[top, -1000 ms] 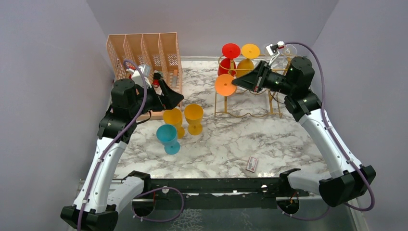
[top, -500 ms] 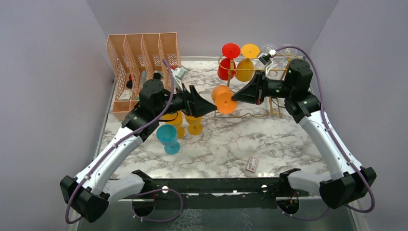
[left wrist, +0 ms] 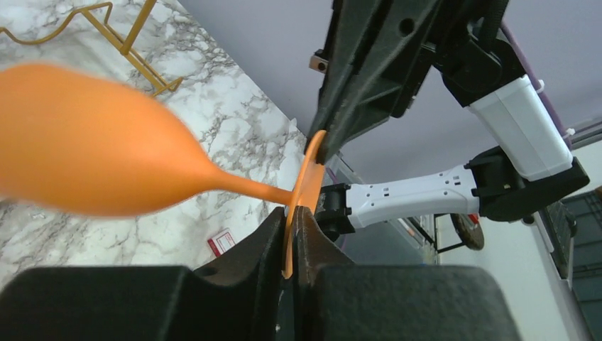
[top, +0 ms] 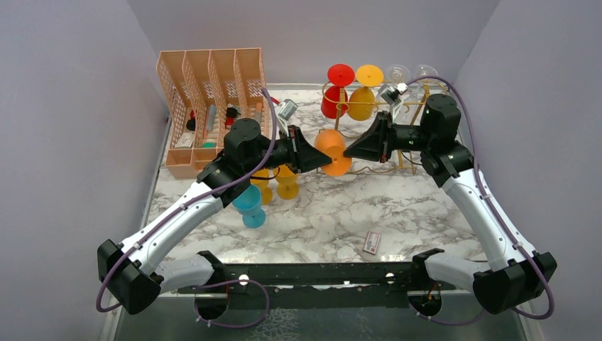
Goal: Take the wine glass off the wine glass rack
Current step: Place the wine glass at the center of the board.
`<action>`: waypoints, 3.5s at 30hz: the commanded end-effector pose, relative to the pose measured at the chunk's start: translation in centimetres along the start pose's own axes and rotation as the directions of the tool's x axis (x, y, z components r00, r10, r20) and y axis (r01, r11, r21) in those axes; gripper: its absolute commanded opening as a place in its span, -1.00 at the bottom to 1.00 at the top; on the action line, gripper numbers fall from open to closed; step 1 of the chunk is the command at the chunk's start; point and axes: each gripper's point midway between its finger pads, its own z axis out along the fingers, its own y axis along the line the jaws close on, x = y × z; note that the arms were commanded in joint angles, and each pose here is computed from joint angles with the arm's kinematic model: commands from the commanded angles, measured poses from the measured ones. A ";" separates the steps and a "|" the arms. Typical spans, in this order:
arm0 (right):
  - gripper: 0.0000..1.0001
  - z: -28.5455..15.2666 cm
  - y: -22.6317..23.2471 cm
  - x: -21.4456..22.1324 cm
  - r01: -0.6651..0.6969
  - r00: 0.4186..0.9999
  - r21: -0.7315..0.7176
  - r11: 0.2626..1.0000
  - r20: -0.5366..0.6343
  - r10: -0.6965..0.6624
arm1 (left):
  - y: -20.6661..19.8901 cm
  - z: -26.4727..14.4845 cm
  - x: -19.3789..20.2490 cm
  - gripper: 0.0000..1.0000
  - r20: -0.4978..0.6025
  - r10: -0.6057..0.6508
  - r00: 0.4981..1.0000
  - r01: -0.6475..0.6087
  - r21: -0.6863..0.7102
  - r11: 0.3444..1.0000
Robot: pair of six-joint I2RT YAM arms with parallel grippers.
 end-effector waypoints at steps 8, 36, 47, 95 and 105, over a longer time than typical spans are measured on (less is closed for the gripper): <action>-0.63 -1.0 1.4 3.0 0.063 0.998 -0.022 0.998 -0.005 -0.063 | -2.6 -0.3 -1.4 -1.00 0.027 0.117 0.993 -0.119 0.092 0.989; -0.97 -1.3 2.0 7.2 0.175 0.985 -0.164 0.971 0.017 -0.175 | -4.2 0.7 0.7 0.06 0.011 0.295 0.955 -0.295 0.102 0.950; -0.98 -2.1 1.6 13.6 0.426 0.904 -0.273 0.863 0.079 -0.421 | 0.8 -2.1 -2.4 0.98 0.046 0.276 0.960 -0.252 -0.287 0.924; -0.98 -3.9 7.3 13.9 0.765 0.643 -0.359 0.534 0.387 -0.660 | -4.6 -2.5 0.9 0.64 -0.157 0.128 0.979 -0.071 0.330 0.941; -0.98 -3.9 7.1 14.2 0.759 0.649 -0.371 0.535 0.367 -0.666 | -5.8 -3.4 2.3 0.16 -0.218 0.198 0.956 -0.087 0.432 0.898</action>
